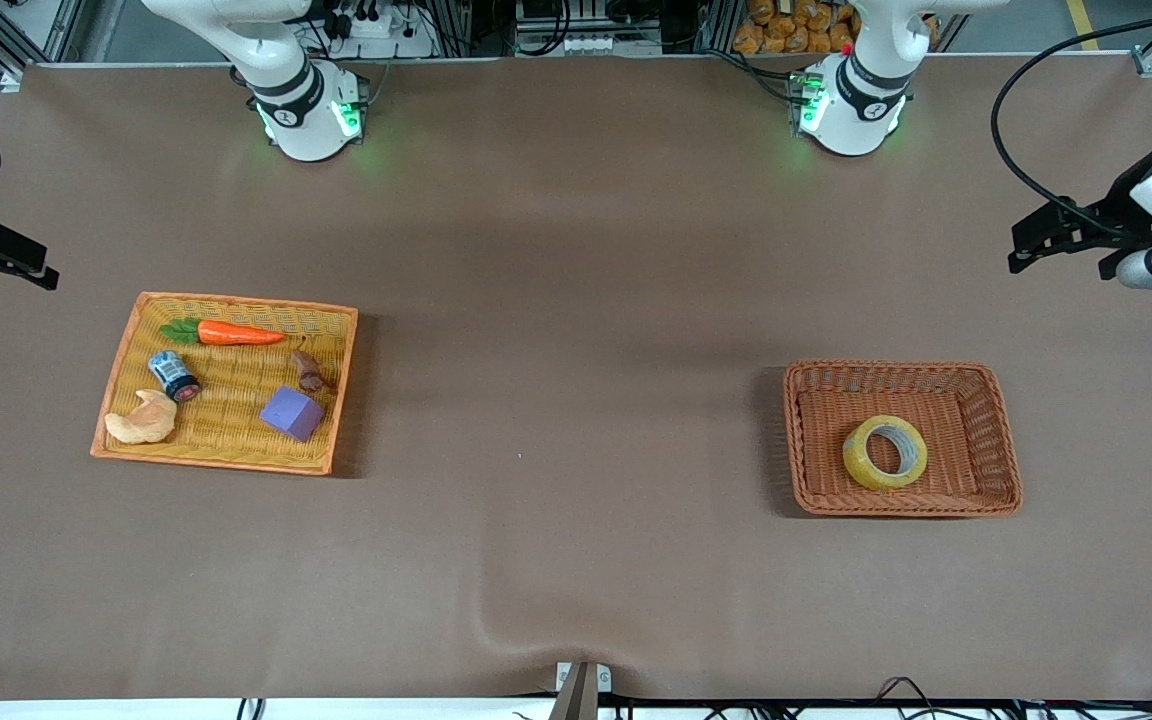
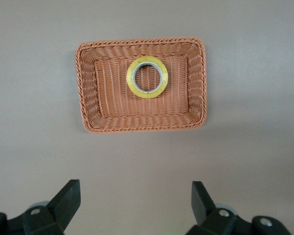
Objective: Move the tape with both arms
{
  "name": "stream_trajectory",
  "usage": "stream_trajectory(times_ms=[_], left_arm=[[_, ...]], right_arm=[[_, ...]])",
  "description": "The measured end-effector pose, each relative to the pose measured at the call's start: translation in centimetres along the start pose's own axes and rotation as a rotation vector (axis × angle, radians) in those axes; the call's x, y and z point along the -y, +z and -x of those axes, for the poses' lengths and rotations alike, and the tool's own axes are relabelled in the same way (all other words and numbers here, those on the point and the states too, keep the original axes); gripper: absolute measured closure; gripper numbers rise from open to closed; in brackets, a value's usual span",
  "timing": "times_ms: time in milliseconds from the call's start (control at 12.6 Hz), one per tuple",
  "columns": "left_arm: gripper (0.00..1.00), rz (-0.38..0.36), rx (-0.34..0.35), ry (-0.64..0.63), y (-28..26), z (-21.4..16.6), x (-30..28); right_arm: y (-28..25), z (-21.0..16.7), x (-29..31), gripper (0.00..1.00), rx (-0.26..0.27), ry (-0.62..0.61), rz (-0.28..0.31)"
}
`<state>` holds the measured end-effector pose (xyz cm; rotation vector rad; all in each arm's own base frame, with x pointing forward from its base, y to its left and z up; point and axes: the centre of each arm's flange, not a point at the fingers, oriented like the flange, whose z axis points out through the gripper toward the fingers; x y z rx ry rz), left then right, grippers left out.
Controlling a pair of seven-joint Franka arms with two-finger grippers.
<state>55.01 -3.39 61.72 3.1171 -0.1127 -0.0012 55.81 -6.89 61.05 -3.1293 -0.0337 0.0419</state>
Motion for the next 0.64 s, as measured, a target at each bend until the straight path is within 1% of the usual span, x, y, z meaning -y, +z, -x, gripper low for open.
stream_trajectory(times_ms=[477,636], left_arm=[[0.00,0.000,0.000,0.012,0.07,-0.04,-0.64],[0.00,0.000,-0.012,0.012,-0.01,-0.18,-0.66]], right_arm=[[0.00,0.00,0.00,0.00,0.000,0.000,0.000],[0.00,0.00,0.00,0.00,0.000,0.000,0.000]])
